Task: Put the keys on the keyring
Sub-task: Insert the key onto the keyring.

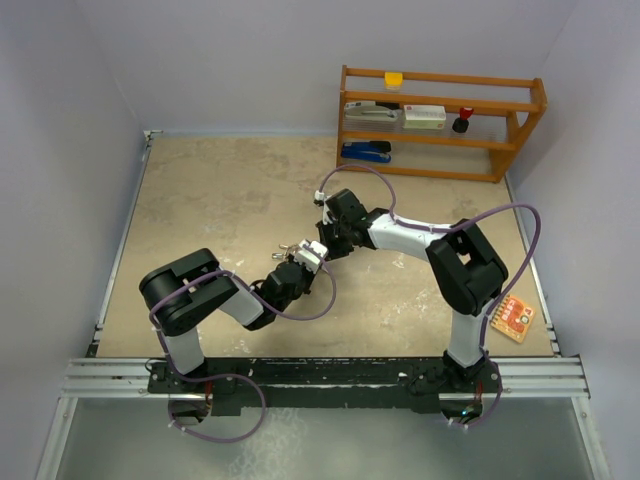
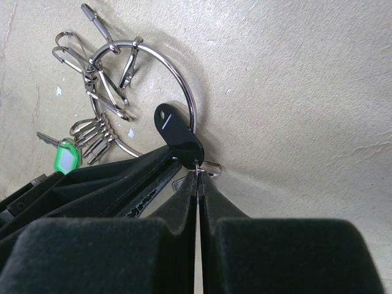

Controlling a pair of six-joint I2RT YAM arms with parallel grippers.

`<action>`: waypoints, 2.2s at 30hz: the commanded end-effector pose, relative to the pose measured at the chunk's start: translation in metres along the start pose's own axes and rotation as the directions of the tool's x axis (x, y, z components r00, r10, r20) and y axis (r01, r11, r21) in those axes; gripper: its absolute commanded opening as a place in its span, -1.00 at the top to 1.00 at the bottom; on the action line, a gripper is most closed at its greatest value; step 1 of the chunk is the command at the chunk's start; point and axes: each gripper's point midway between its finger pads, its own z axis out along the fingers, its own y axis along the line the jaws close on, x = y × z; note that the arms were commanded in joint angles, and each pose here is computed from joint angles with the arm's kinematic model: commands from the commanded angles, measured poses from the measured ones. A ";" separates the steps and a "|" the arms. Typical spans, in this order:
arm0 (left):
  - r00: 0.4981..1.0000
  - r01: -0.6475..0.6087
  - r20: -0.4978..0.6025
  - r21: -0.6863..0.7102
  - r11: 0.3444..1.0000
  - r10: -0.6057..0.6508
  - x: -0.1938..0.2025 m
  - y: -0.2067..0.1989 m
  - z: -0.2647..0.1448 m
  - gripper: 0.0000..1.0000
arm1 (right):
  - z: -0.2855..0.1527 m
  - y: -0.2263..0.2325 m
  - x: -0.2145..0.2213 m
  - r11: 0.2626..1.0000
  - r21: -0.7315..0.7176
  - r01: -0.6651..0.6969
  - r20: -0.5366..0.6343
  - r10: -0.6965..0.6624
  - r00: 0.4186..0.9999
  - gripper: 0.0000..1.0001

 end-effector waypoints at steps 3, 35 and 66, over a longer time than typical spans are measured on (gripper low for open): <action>0.994 -0.042 -0.099 -0.014 0.999 0.041 0.027 0.003 -0.004 1.00 | -0.001 -0.009 -0.008 0.999 0.036 -0.019 0.008 0.019 1.000 1.00; 0.993 -0.037 -0.116 -0.040 0.999 0.032 0.032 0.006 -0.003 1.00 | 0.006 -0.040 0.005 0.989 0.139 -0.046 -0.025 0.050 0.998 1.00; 0.978 -0.165 -0.126 0.015 0.986 0.166 0.044 0.002 -0.007 1.00 | 0.004 -0.067 -0.020 0.983 0.169 -0.073 -0.030 0.080 0.996 1.00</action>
